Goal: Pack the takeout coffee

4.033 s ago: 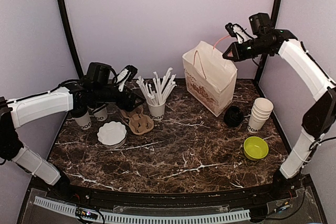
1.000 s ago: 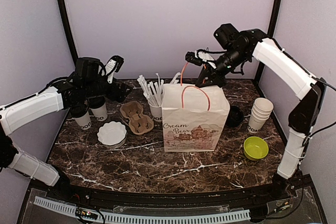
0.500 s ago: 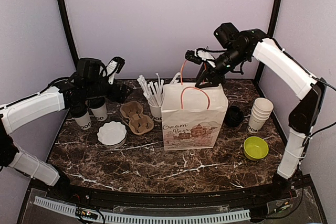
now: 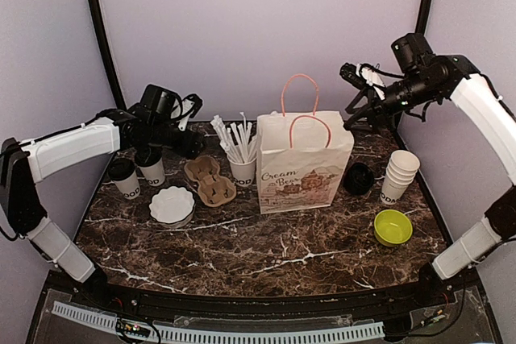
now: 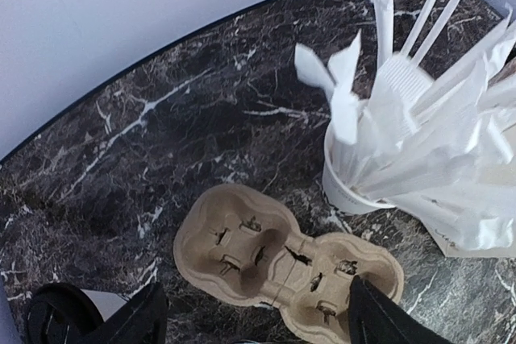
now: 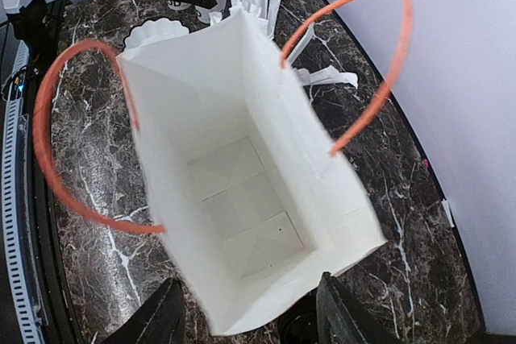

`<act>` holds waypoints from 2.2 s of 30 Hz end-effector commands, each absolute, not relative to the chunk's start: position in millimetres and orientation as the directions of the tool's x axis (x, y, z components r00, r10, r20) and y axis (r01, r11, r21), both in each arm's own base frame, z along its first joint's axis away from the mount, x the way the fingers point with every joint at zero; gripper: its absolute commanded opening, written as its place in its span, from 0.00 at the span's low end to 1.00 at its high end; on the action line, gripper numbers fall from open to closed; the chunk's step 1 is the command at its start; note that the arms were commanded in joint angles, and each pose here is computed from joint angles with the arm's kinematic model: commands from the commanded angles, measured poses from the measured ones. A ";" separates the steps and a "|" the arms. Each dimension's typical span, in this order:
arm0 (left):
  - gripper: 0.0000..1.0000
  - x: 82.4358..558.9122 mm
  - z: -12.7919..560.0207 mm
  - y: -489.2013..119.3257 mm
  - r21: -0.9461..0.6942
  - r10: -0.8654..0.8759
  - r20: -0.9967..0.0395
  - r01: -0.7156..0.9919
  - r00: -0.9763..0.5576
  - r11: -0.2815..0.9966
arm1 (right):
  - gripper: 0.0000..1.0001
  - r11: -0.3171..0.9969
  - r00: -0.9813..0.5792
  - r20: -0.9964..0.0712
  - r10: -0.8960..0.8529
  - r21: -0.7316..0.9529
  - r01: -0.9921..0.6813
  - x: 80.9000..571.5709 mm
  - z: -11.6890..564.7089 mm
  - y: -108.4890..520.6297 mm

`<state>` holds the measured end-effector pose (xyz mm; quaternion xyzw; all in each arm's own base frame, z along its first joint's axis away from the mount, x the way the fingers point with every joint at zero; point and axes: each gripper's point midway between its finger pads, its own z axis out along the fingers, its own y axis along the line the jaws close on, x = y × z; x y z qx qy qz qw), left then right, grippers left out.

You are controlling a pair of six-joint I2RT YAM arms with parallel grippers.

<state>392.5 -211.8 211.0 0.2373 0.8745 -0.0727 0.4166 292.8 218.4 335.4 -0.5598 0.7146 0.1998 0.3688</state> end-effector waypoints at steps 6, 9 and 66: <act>0.70 382.4 205.6 -187.5 0.058 0.300 -0.691 0.364 -0.657 0.930 | 0.56 0.323 -0.109 -0.802 -0.587 -0.109 -0.940 295.5 336.5 224.4; 0.65 380.1 197.3 -192.0 -0.007 0.248 -0.660 0.336 -0.709 0.942 | 0.56 0.357 -0.105 -0.820 -0.562 -0.126 -0.926 295.1 337.6 222.1; 0.15 196.6 50.4 -253.0 -0.276 0.357 -0.205 0.404 -0.911 0.872 | 0.53 0.340 -0.138 -0.824 -0.550 -0.070 -0.938 271.5 300.3 218.6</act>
